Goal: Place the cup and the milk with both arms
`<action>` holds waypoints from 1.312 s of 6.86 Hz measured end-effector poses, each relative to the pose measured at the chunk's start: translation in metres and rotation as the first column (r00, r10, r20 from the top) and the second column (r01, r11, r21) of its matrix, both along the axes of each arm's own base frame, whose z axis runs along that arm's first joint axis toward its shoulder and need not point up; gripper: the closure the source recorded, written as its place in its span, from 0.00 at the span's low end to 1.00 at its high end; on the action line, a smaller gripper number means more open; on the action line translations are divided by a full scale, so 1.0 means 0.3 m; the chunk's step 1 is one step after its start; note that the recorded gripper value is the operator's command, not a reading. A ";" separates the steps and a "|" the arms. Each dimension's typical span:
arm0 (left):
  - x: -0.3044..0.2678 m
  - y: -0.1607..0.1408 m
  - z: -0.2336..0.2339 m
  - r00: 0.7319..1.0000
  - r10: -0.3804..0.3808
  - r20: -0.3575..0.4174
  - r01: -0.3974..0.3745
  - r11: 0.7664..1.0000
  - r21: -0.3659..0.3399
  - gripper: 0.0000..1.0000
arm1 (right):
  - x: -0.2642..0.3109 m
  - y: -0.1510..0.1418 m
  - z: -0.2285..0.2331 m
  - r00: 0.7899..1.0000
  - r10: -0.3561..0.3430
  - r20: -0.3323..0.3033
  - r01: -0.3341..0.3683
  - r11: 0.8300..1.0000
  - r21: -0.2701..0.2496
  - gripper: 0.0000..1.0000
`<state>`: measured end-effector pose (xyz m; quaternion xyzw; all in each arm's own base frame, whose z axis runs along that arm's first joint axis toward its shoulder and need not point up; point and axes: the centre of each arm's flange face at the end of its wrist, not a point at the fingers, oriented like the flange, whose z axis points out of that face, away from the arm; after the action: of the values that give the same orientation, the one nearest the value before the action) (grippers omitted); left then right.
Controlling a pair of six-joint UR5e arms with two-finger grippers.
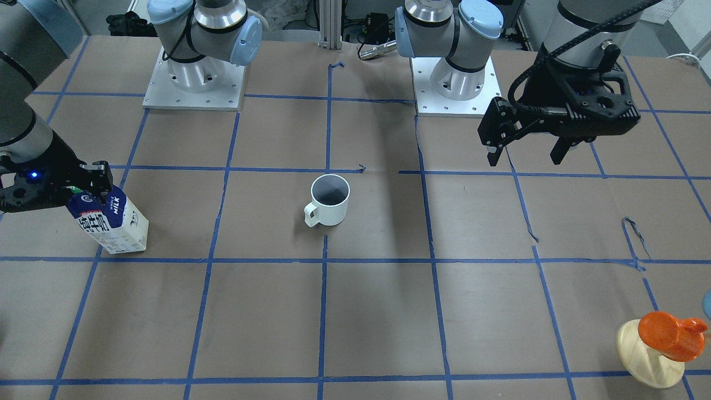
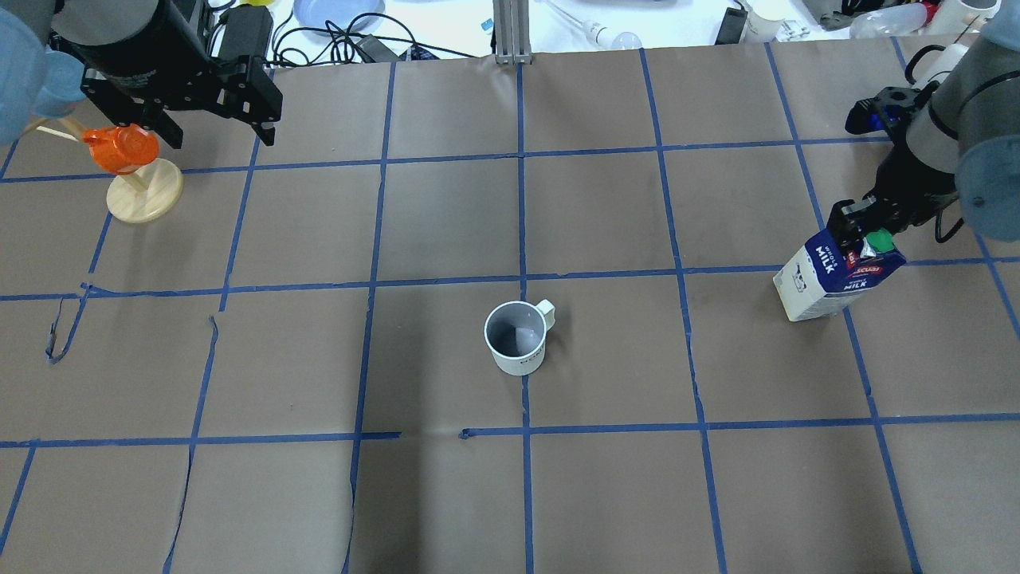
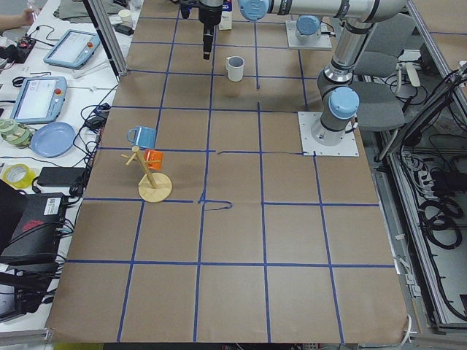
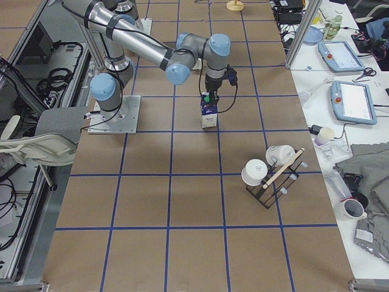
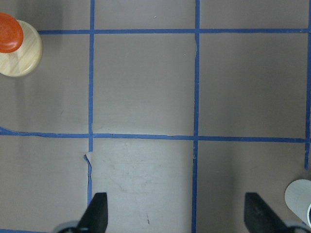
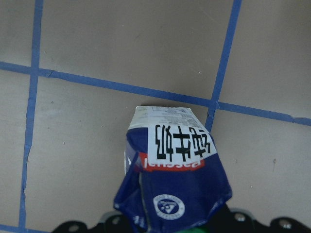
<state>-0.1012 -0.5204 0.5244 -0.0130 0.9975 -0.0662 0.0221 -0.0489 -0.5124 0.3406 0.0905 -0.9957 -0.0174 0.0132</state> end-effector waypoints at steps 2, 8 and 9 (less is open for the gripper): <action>0.003 0.007 0.014 1.000 0.003 -0.010 -0.003 1.000 0.021 0.00 | 0.084 -0.017 0.045 0.998 -0.056 0.001 0.056 0.998 -0.018 0.53; 0.001 0.008 0.006 1.000 0.003 -0.013 -0.002 0.999 0.054 0.00 | 0.858 0.135 0.051 0.964 -0.265 -0.006 0.265 0.964 -0.023 0.53; 0.000 0.009 0.005 1.000 0.002 -0.012 -0.002 0.999 0.055 0.00 | 0.952 0.176 0.043 0.955 -0.297 -0.003 0.296 0.955 -0.020 0.53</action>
<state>-0.1010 -0.5177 0.5260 -0.0137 0.9990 -0.0388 0.0163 0.2367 -0.4595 0.3535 -0.0601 -0.9980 -0.0098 0.0143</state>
